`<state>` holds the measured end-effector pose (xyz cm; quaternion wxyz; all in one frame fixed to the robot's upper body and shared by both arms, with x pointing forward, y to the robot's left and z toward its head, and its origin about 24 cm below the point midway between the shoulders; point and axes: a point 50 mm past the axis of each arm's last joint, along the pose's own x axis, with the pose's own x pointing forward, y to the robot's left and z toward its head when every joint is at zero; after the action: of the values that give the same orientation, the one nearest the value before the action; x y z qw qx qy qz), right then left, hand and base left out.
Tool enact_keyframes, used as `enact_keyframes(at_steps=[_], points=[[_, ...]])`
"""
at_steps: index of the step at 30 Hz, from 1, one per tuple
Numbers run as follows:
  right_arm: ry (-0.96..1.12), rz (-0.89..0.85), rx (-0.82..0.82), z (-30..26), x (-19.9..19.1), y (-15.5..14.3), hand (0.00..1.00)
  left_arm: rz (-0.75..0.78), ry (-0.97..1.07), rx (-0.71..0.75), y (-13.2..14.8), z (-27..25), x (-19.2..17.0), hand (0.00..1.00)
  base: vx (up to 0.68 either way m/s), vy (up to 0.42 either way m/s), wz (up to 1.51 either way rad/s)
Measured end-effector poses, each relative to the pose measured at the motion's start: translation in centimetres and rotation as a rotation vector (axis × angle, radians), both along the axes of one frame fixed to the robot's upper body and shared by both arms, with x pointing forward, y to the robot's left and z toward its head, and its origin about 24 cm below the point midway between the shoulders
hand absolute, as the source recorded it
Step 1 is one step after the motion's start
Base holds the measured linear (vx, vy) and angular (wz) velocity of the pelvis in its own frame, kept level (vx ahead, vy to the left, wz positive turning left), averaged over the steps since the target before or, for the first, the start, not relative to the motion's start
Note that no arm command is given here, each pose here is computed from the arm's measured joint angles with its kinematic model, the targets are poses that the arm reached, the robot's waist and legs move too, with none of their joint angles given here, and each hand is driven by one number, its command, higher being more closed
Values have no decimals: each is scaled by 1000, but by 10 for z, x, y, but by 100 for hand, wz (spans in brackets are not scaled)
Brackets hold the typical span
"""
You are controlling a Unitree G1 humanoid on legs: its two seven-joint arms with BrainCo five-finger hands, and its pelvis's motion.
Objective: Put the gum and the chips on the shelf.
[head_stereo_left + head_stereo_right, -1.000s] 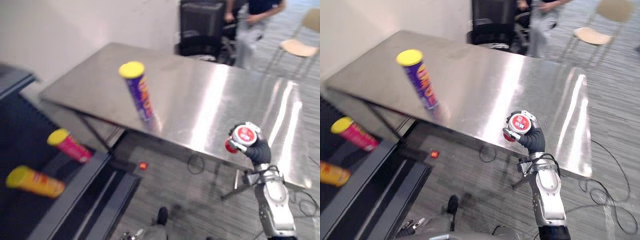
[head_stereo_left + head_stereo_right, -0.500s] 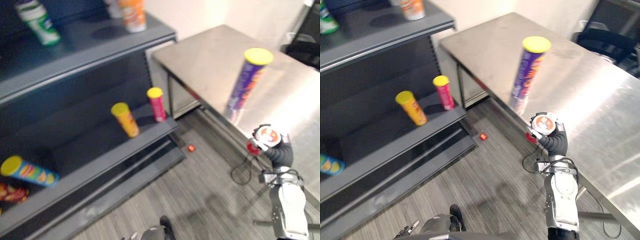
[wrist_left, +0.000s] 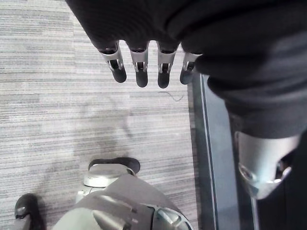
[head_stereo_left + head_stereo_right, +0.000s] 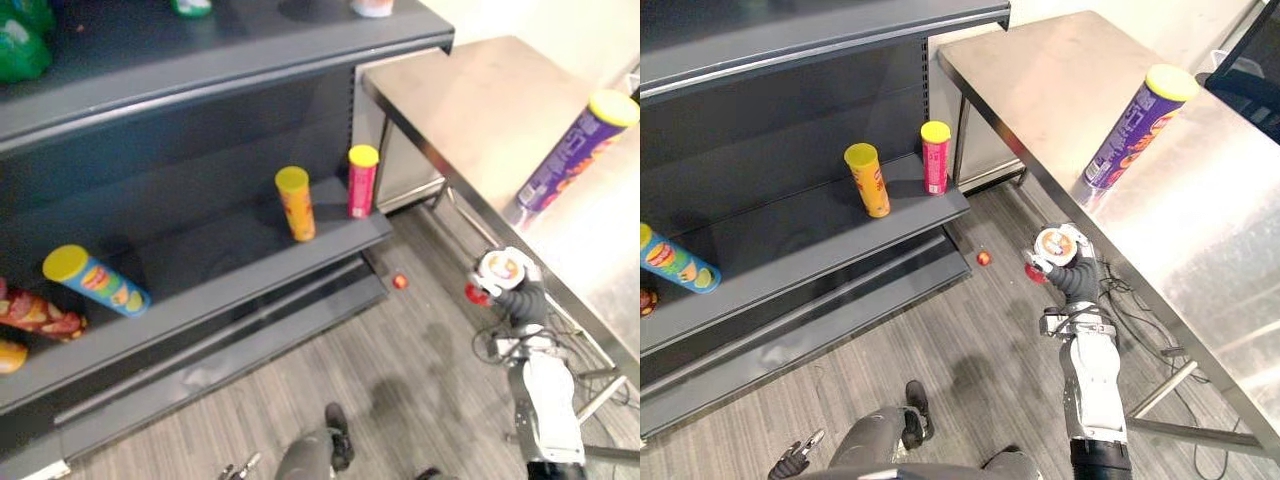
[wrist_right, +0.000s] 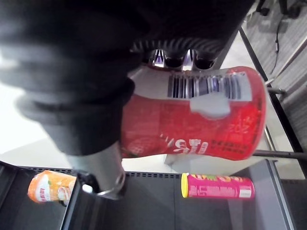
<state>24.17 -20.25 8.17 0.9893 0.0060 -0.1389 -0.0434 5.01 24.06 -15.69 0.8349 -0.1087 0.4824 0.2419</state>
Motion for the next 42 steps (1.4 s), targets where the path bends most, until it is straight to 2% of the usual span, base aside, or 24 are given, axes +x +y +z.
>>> enact_keyframes(at_steps=[6,20,28,31,33,36,42], points=[[11,22,-6,-2,-1,1,100,45,-8,-23,-5,-2,-2,0,-28,-109,3],[51,38,-9,-11,-7,1,100,22,-14,-32,-9,-2,-1,0,29,-81,5],[42,222,-15,-9,11,44,100,70,-51,-16,1,2,3,0,85,-5,33],[69,238,-41,-14,6,41,100,-8,-50,-15,-7,2,11,0,105,182,92],[84,237,-37,-18,-2,40,100,-52,-55,8,-2,4,16,0,149,153,148],[89,236,-37,-19,-18,38,100,-53,-46,28,4,4,14,0,197,34,141],[83,265,-32,-18,-19,44,100,-8,3,40,10,2,2,0,173,-6,61]])
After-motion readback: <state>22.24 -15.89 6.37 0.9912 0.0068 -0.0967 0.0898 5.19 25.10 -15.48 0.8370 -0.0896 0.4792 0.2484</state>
